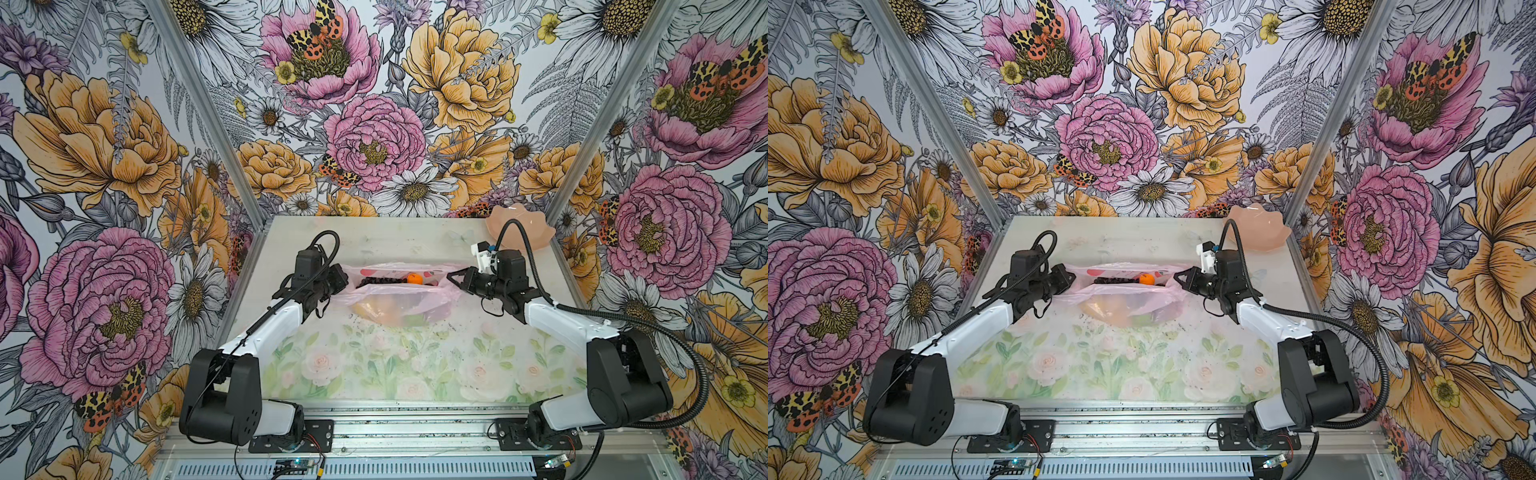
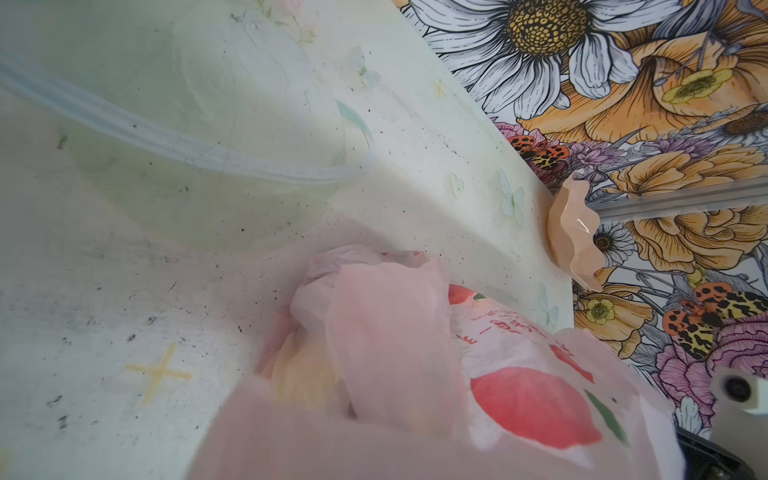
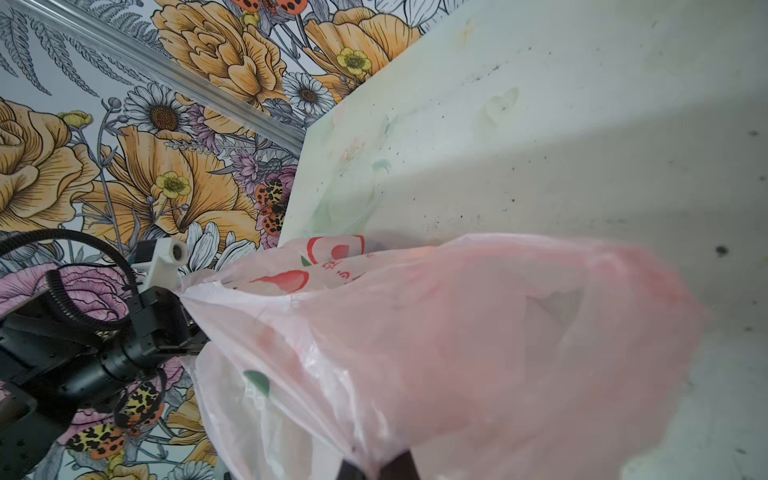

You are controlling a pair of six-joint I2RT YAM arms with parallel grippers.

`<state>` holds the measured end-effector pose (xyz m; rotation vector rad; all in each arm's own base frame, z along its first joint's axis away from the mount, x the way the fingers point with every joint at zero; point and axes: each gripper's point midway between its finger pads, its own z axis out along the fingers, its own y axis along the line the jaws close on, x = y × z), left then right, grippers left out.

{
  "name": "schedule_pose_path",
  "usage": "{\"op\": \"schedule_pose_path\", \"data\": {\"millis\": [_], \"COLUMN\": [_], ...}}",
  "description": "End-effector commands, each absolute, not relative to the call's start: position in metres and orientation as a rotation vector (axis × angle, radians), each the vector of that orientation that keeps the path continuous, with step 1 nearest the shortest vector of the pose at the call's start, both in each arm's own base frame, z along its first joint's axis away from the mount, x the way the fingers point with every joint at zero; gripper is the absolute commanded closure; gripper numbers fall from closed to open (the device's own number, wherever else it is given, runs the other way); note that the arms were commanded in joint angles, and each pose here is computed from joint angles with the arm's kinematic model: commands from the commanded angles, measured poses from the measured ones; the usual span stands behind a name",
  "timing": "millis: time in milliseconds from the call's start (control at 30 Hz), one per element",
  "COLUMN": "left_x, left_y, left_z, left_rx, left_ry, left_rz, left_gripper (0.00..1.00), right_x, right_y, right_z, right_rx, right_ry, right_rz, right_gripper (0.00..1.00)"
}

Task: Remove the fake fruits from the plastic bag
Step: 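Pull the bag edge away with the right gripper while the left gripper holds the bag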

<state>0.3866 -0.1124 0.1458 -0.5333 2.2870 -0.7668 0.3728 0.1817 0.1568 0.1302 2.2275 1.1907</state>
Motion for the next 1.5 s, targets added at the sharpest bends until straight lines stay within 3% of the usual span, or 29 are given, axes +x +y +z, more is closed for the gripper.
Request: {"op": "schedule_pose_path", "data": {"millis": [0,167,233,300,500,633,933,1133,1233,1367,1467], "left_x": [0.397,0.403,0.404,0.403,0.374,0.357,0.357,0.37,0.372,0.374,0.367], "left_y": [-0.11,-0.169,-0.172,-0.164,-0.142,-0.14,-0.161,-0.227,-0.242,-0.239,-0.231], "left_z": [0.138,0.14,0.139,0.139,0.161,0.182,0.212,0.217,0.222,0.214,0.216], "left_rx": [-0.587,-0.327,-0.338,-0.376,-0.445,-0.417,-0.389,-0.241,-0.2,-0.23,-0.247], "left_ry": [2.311,2.487,2.488,2.49,2.476,2.459,2.382,2.34,2.321,2.351,2.36], "left_rz": [-0.752,-0.527,-0.496,-0.432,-0.152,-0.035,-0.08,-0.608,-0.715,-0.678,-0.515], "left_gripper": [1.0,0.97,0.82,0.61,0.32,0.26,0.22,0.32,0.33,0.32,0.25], "right_x": [0.391,0.388,0.388,0.388,0.384,0.378,0.367,0.365,0.365,0.365,0.365], "right_y": [0.165,0.185,0.185,0.183,0.187,0.195,0.203,0.208,0.208,0.209,0.208], "right_z": [0.159,0.164,0.167,0.17,0.168,0.167,0.167,0.164,0.163,0.164,0.163], "right_rx": [0.218,0.146,0.152,0.158,0.142,0.104,0.03,0.017,0.016,0.01,0.012], "right_ry": [2.147,2.153,2.146,2.137,2.153,2.17,2.192,2.205,2.207,2.208,2.214], "right_rz": [1.188,1.226,1.221,1.208,1.184,1.151,1.075,1.056,1.051,1.043,1.032], "right_gripper": [1.0,1.0,1.0,1.0,1.0,1.0,1.0,1.0,1.0,1.0,1.0]}}
